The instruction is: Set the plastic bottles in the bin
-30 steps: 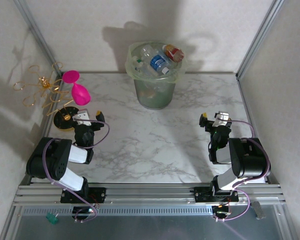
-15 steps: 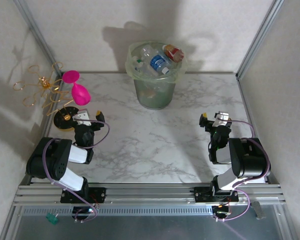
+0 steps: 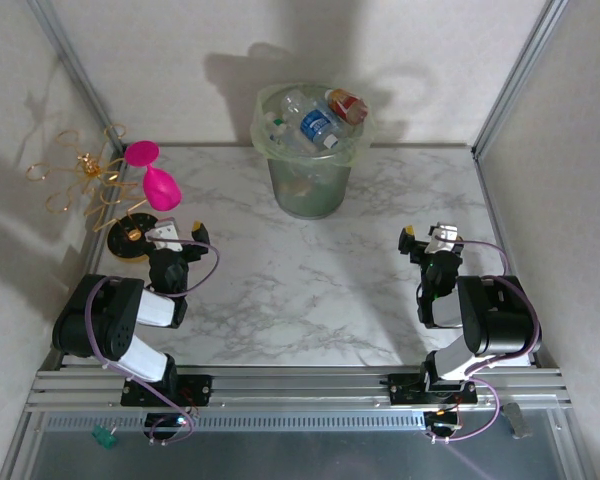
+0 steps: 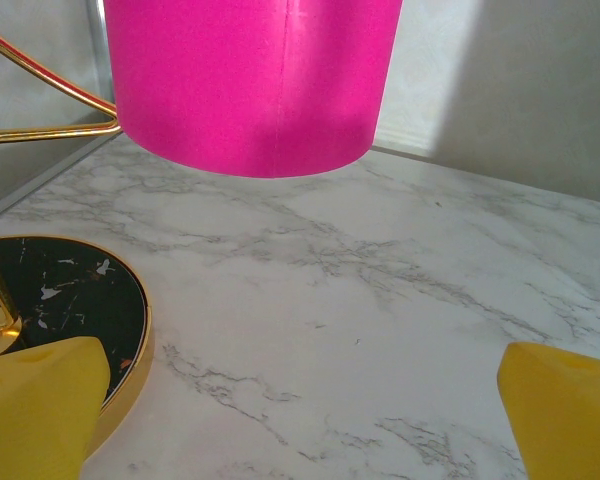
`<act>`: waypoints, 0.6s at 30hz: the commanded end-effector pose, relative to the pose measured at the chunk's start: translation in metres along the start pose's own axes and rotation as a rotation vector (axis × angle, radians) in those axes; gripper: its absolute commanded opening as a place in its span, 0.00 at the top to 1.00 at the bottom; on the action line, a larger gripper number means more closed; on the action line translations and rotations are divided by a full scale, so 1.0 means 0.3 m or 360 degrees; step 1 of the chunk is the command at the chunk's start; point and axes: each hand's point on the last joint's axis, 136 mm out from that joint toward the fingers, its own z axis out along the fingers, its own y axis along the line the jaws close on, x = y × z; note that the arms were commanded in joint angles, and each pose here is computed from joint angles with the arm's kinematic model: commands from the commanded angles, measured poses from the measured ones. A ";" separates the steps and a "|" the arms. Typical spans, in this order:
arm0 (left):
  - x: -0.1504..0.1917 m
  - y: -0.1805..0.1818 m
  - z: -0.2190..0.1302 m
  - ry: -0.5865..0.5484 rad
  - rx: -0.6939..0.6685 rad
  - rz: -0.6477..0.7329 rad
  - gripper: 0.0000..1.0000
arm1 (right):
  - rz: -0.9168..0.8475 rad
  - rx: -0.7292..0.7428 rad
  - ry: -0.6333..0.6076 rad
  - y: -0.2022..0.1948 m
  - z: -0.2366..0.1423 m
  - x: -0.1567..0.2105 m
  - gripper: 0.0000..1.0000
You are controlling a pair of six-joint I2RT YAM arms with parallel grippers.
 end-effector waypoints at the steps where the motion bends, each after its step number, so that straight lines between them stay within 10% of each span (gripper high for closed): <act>1: -0.022 -0.005 0.005 -0.0031 0.0006 0.0014 0.01 | -0.0006 -0.0005 -0.0035 -0.001 0.009 -0.024 0.01; 18: -0.018 -0.004 0.011 -0.0017 0.0014 0.0006 0.01 | -0.0007 -0.0008 -0.0035 0.001 0.009 -0.024 0.01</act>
